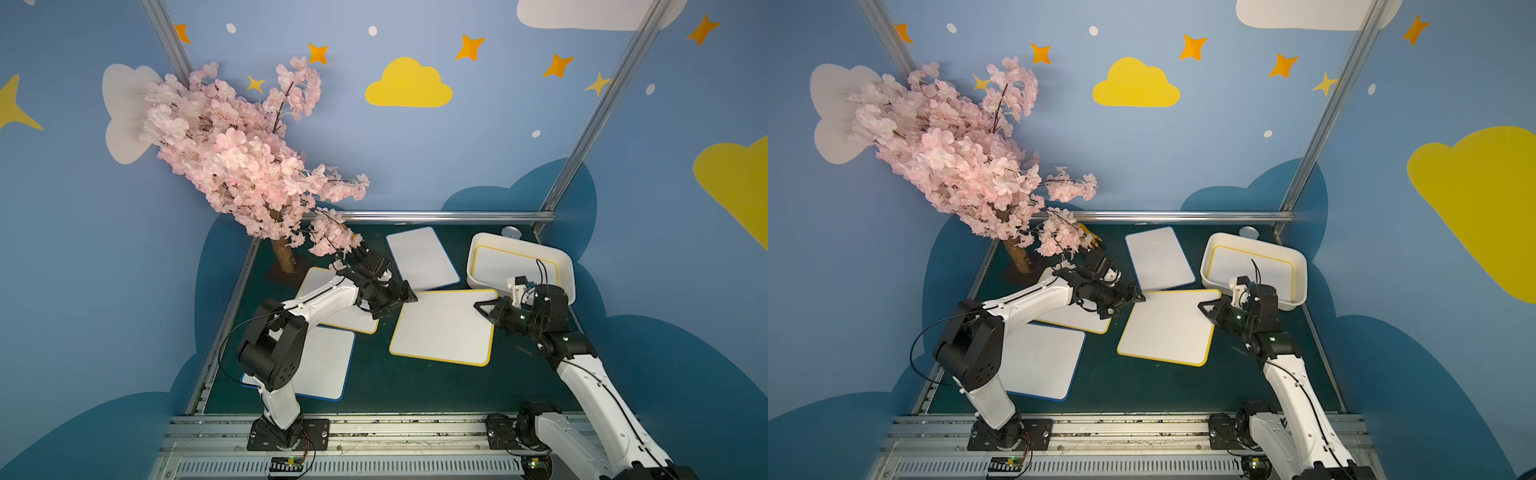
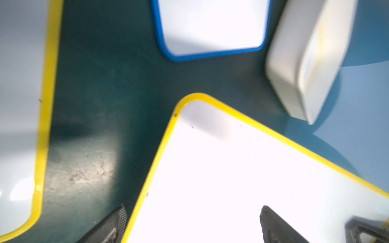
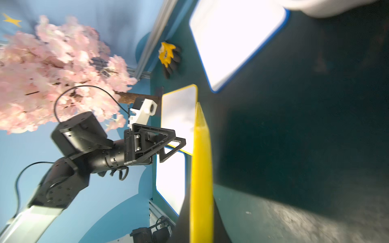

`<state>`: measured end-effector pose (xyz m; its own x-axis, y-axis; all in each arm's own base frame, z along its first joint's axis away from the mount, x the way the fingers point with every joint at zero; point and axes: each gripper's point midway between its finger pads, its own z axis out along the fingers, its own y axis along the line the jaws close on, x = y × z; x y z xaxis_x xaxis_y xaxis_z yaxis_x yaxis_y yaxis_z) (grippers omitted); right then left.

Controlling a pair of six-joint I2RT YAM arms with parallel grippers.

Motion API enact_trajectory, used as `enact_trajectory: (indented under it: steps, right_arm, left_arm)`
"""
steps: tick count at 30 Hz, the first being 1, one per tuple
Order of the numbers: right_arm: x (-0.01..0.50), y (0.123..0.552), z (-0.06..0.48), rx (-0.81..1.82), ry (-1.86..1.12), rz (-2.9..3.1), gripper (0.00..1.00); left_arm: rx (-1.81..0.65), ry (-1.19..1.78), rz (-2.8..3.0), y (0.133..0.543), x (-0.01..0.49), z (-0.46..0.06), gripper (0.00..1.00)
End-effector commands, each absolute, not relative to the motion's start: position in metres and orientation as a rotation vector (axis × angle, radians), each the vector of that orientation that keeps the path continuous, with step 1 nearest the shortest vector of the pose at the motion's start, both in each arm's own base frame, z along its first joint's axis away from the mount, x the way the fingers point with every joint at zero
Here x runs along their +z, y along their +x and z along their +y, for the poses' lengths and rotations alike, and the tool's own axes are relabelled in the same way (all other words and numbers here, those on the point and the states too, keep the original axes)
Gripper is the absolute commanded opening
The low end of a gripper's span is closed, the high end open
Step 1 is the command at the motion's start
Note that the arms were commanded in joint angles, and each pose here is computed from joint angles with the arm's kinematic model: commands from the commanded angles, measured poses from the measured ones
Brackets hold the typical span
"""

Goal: Put the whiteboard into the storage box
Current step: Pick up the whiteboard at the center of the board.

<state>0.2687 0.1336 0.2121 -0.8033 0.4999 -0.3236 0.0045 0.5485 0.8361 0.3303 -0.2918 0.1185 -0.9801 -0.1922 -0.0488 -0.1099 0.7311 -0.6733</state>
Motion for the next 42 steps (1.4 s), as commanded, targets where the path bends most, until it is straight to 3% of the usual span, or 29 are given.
enact_trajectory:
  steps: [1,16,30,37,42]
  right_arm:
    - [0.259,0.277,0.138,1.236,0.285,2.163,0.02]
    - [0.340,0.334,0.129,1.333,0.220,2.021,0.01]
    - [0.360,0.353,0.122,1.475,0.224,1.934,0.01]
    - [0.371,0.359,0.120,1.517,0.220,1.909,0.02]
    - [0.376,0.367,0.118,1.563,0.225,1.896,0.02]
  left_arm:
    - [-1.183,-0.197,2.772,0.331,0.133,-0.292,1.00]
    - [-1.554,-0.283,2.453,0.367,0.194,-0.261,1.00]
    - [-1.771,-0.301,2.206,0.389,0.243,-0.267,0.97]
    - [-1.816,-0.290,2.112,0.397,0.265,-0.277,0.93]
    - [-1.846,-0.247,2.049,0.401,0.281,-0.289,0.84]
